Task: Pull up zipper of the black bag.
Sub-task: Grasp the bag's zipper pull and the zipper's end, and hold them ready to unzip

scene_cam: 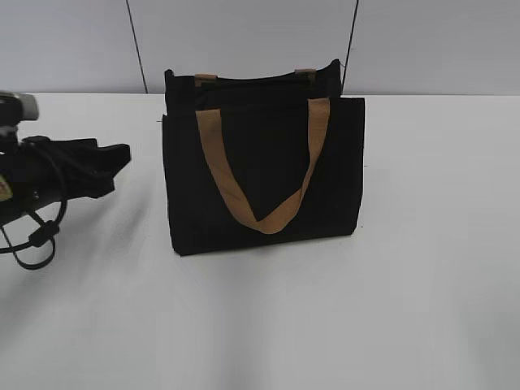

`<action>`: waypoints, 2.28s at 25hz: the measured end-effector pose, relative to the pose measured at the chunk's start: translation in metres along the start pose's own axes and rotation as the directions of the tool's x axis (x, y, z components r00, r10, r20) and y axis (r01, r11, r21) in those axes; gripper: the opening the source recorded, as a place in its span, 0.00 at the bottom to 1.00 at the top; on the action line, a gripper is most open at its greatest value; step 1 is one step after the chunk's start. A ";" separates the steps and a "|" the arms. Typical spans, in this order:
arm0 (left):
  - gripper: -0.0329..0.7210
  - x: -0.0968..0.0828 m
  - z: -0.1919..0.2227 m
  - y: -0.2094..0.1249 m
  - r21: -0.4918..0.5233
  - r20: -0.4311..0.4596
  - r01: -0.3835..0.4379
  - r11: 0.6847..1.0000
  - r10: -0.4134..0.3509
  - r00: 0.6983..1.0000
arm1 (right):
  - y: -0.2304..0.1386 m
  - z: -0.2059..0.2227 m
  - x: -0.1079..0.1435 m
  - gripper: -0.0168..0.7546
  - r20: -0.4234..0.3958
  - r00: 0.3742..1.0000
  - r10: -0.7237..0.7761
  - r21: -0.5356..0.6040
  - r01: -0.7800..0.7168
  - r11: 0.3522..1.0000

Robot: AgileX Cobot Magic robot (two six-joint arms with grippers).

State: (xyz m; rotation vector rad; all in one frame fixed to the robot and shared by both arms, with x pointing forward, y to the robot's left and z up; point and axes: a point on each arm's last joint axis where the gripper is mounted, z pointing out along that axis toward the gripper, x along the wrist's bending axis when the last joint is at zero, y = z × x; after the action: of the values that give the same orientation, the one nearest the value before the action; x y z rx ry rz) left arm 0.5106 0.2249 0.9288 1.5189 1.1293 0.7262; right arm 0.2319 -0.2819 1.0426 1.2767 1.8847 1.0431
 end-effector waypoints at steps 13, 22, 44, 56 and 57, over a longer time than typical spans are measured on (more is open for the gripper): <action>0.54 -0.016 0.067 -0.032 0.073 0.369 -0.163 0.984 0.126 0.921 | 0.000 0.000 0.000 0.70 0.000 1.000 0.000 0.000 0.000 1.000; 0.52 -0.019 0.081 -0.035 0.038 0.443 -0.170 0.985 0.136 0.886 | 0.000 0.000 0.000 0.70 0.000 1.000 0.000 0.000 0.000 1.000; 0.06 -0.014 0.078 -0.014 0.099 0.404 -0.138 0.985 0.087 0.911 | 0.000 0.000 0.000 0.70 0.000 1.000 0.000 0.000 0.000 1.000; 0.06 -0.019 0.033 0.082 -0.069 0.271 -0.252 0.965 0.262 0.926 | 0.000 0.000 0.000 0.70 0.000 1.000 0.000 0.000 0.000 1.000; 0.06 -0.018 0.030 0.086 -0.070 0.261 -0.256 0.964 0.265 0.928 | 0.000 0.000 0.000 0.70 0.000 1.000 0.000 0.000 0.000 1.000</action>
State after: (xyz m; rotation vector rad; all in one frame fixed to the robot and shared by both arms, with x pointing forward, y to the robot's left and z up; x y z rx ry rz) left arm 0.5545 0.1968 1.0056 1.6992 0.7162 0.6874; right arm 0.2319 -0.2819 1.0426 1.2767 1.8847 1.0431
